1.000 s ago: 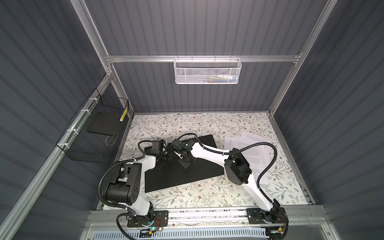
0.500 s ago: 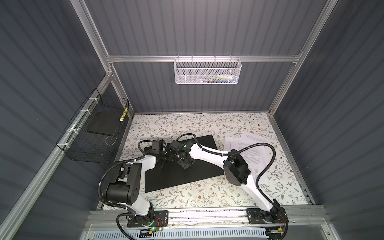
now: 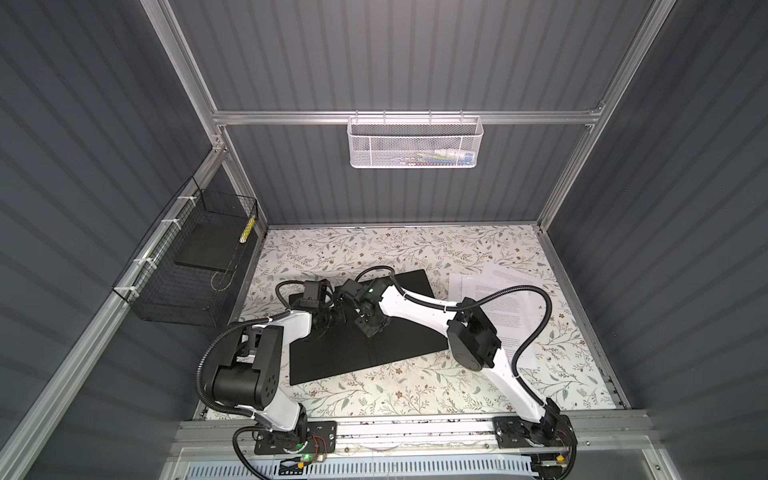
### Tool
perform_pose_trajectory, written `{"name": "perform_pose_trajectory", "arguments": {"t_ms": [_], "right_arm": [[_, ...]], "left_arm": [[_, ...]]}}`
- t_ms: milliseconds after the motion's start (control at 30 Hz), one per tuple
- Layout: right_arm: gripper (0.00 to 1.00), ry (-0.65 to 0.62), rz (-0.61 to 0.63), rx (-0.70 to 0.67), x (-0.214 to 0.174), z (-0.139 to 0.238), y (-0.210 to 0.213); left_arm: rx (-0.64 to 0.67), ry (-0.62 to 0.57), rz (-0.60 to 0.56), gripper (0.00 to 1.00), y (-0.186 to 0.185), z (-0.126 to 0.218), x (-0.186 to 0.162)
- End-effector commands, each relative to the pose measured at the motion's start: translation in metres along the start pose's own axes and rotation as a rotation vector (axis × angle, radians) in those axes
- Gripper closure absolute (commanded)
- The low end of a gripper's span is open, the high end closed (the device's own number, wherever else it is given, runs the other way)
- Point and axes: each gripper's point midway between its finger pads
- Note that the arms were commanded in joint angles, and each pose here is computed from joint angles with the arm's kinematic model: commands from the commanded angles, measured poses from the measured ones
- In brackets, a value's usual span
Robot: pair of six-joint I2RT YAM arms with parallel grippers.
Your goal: Put the files into the folder
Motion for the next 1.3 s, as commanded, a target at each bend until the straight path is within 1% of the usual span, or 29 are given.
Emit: {"name": "perform_pose_trajectory", "arguments": {"t_ms": [0,333,467,600,833,1067,1267], "right_arm": [[1.00,0.274,-0.002,-0.087,-0.065,-0.048,-0.022],[1.00,0.232,-0.025,-0.104,-0.059,-0.033,-0.028],[1.00,0.229,-0.061,-0.101,-0.058,-0.029,-0.030],[1.00,0.195,-0.096,-0.084,-0.051,-0.022,-0.028],[1.00,0.147,-0.139,-0.068,-0.037,-0.008,-0.031],[1.00,0.109,-0.172,-0.025,-0.028,0.005,-0.029],[1.00,0.041,-0.191,0.032,-0.008,0.025,-0.023]], "left_arm": [[0.076,0.133,0.026,1.00,0.022,-0.005,-0.041],[0.066,0.136,0.023,1.00,0.020,-0.005,-0.041],[0.066,0.123,0.023,1.00,0.020,-0.003,-0.041],[0.063,0.141,0.024,1.00,0.020,-0.007,-0.042],[0.059,0.134,0.024,1.00,0.020,-0.005,-0.041],[0.060,0.136,0.023,1.00,0.020,-0.006,-0.041],[0.062,0.139,0.025,1.00,0.020,-0.006,-0.042]]}}
Point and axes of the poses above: each gripper's point midway between its finger pads, its own z axis back along the fingers, its own y axis along the line the jaws close on, x = y × z, and after that the axes turned 2 degrees about -z, right-handed
